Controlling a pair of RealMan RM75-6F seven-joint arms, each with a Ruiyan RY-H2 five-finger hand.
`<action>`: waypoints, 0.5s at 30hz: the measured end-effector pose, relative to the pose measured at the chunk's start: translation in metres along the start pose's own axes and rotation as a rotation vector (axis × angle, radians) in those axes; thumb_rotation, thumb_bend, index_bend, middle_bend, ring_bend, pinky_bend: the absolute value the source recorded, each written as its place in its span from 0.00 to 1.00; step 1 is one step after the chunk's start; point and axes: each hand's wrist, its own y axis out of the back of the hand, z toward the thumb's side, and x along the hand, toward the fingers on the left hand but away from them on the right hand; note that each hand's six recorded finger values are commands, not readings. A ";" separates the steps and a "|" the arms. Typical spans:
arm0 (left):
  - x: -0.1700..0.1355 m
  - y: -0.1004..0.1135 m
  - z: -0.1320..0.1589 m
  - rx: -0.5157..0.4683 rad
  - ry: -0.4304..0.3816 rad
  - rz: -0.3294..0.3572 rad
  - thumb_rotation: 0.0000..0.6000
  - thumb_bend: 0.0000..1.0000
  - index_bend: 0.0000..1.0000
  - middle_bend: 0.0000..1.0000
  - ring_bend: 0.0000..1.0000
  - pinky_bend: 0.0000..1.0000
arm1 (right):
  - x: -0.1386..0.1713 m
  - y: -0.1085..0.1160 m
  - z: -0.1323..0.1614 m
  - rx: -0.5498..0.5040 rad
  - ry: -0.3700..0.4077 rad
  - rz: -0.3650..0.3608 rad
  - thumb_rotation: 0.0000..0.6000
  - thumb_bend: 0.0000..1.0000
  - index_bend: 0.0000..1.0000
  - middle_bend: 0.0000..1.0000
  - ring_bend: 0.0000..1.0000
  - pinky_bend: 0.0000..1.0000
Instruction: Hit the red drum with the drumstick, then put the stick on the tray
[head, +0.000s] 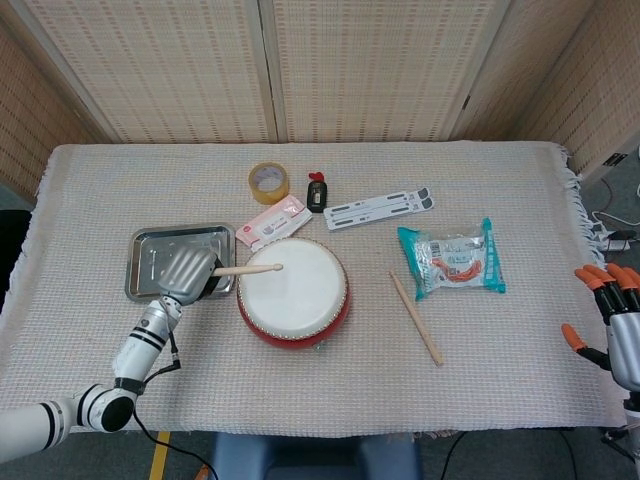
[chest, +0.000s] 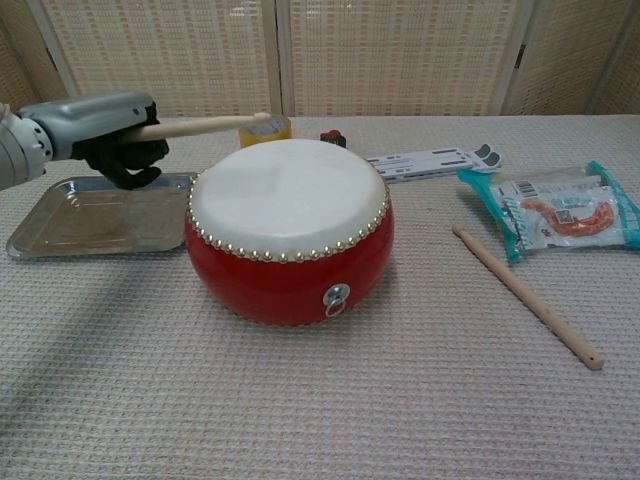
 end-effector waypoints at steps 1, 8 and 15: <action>0.000 -0.002 0.000 0.033 -0.004 -0.002 1.00 0.76 0.99 1.00 0.97 1.00 | 0.000 0.000 0.000 0.001 0.000 -0.001 1.00 0.24 0.18 0.17 0.06 0.12; 0.002 -0.017 -0.002 0.338 -0.037 -0.019 1.00 0.76 0.99 1.00 0.97 1.00 | 0.000 0.001 0.000 0.002 -0.001 -0.003 1.00 0.24 0.18 0.17 0.06 0.12; 0.003 -0.006 -0.003 0.211 -0.009 0.012 1.00 0.76 0.99 1.00 0.97 1.00 | 0.001 0.002 0.000 0.003 -0.004 -0.003 1.00 0.24 0.18 0.17 0.06 0.12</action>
